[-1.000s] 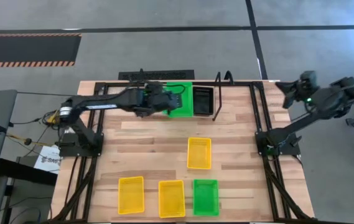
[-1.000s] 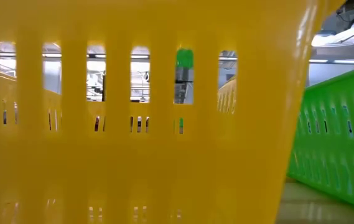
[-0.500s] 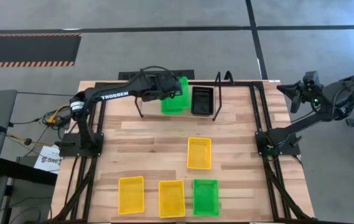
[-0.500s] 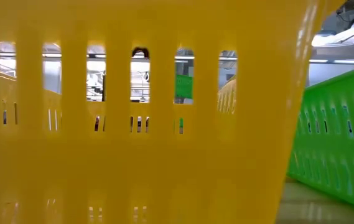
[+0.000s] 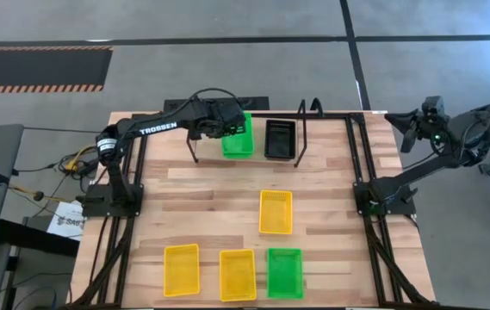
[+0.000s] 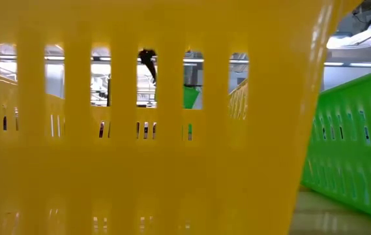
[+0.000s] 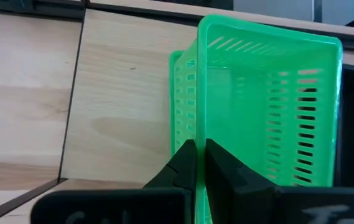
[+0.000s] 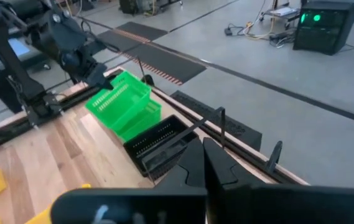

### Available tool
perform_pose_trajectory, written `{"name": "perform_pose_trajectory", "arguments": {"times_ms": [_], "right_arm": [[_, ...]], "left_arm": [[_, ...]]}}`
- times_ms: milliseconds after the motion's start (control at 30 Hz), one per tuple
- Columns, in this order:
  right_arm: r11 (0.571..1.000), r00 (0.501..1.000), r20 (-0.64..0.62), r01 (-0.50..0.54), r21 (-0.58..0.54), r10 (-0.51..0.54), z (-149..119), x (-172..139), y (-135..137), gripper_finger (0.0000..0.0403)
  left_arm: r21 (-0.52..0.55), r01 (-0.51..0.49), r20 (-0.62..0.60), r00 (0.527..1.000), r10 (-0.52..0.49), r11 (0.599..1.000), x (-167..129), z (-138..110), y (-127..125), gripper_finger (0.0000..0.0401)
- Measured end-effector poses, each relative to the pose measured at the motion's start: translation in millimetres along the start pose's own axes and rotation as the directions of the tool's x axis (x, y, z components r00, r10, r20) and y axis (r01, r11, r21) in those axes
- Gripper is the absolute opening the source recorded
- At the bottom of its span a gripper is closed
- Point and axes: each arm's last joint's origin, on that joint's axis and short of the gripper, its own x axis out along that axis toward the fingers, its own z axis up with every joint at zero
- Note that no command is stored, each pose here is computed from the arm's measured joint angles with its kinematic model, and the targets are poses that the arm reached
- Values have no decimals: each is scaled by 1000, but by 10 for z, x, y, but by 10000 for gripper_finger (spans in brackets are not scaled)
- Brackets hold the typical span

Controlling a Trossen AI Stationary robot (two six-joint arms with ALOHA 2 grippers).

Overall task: Stack baskets on shelf by color
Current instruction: Stack the top green basket on top of the other green basket on the shelf

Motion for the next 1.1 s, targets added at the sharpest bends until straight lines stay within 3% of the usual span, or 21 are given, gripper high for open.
{"name": "perform_pose_trajectory", "arguments": {"times_ms": [200, 400, 533, 1100], "right_arm": [[1000, 1000, 9, 11, -1, -11, 3, 1, -2, 1], [1000, 1000, 8, 12, -2, -12, 3, 1, -1, 1], [1000, 1000, 7, 12, -3, -12, 2, 1, -2, 1], [1000, 1000, 12, 17, -23, -17, 4, 1, -3, 1]], "left_arm": [[17, -34, -21, 999, 34, 999, 120, -18, -16, 0], [34, 6, -62, 998, -3, 999, 346, -46, -139, 0], [28, 51, -53, 997, -49, 998, 378, 1, -183, 0], [8, 48, -65, 997, -48, 999, 459, 134, -138, 0]]}}
